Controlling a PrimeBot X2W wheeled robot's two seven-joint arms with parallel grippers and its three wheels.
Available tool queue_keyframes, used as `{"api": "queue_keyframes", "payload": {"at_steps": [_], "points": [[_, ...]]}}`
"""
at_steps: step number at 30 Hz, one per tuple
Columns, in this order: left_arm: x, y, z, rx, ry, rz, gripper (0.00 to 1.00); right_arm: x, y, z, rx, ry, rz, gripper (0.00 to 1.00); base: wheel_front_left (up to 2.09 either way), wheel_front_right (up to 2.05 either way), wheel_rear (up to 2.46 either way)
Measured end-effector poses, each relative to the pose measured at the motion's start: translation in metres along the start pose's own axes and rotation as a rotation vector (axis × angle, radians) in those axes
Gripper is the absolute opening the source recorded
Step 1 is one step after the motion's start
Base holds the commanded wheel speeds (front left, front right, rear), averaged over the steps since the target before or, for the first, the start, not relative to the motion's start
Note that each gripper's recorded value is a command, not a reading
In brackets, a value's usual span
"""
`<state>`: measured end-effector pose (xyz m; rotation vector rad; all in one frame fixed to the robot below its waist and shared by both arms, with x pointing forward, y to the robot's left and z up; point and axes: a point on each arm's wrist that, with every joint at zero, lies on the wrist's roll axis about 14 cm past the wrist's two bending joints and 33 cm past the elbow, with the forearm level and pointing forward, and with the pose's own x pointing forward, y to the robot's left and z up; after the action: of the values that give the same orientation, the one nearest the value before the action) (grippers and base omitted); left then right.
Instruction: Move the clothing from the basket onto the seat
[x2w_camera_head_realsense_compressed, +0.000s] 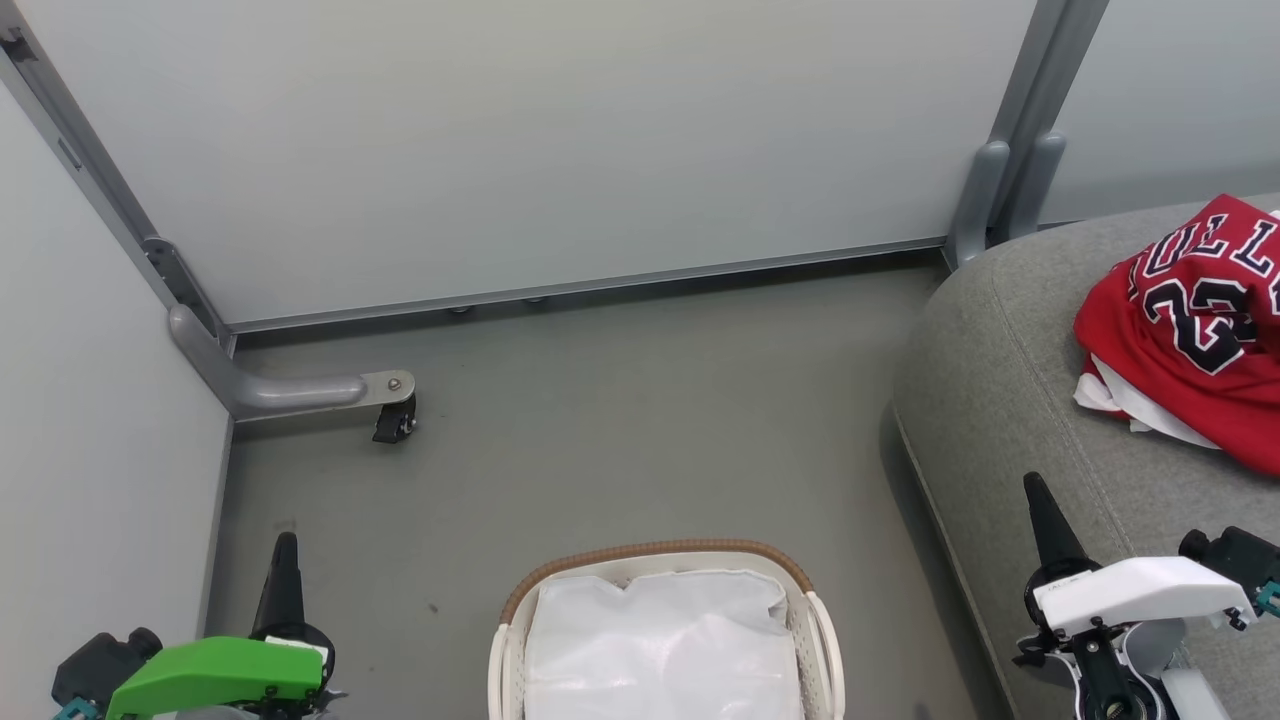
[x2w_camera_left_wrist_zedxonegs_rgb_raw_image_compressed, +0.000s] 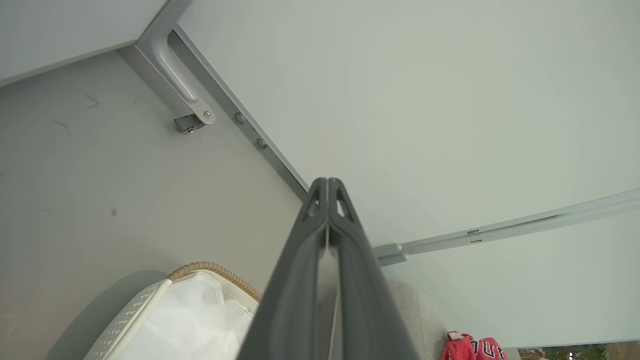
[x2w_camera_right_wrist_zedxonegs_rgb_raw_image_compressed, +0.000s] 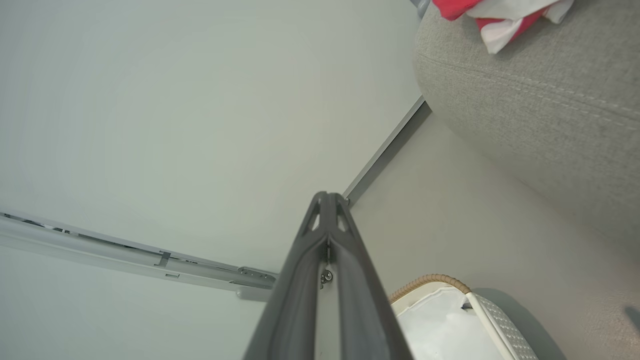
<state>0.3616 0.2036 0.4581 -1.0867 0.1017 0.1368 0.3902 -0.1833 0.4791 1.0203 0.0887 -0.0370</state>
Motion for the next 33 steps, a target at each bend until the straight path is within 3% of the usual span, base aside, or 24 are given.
{"api": "queue_keyframes", "payload": {"at_steps": [33], "points": [[0.011,-0.024,0.010,-0.275,0.008,-0.072,0.00,-0.001,0.006,0.014,0.315,-0.018,0.030,0.00,0.00,0.00,0.00]]}}
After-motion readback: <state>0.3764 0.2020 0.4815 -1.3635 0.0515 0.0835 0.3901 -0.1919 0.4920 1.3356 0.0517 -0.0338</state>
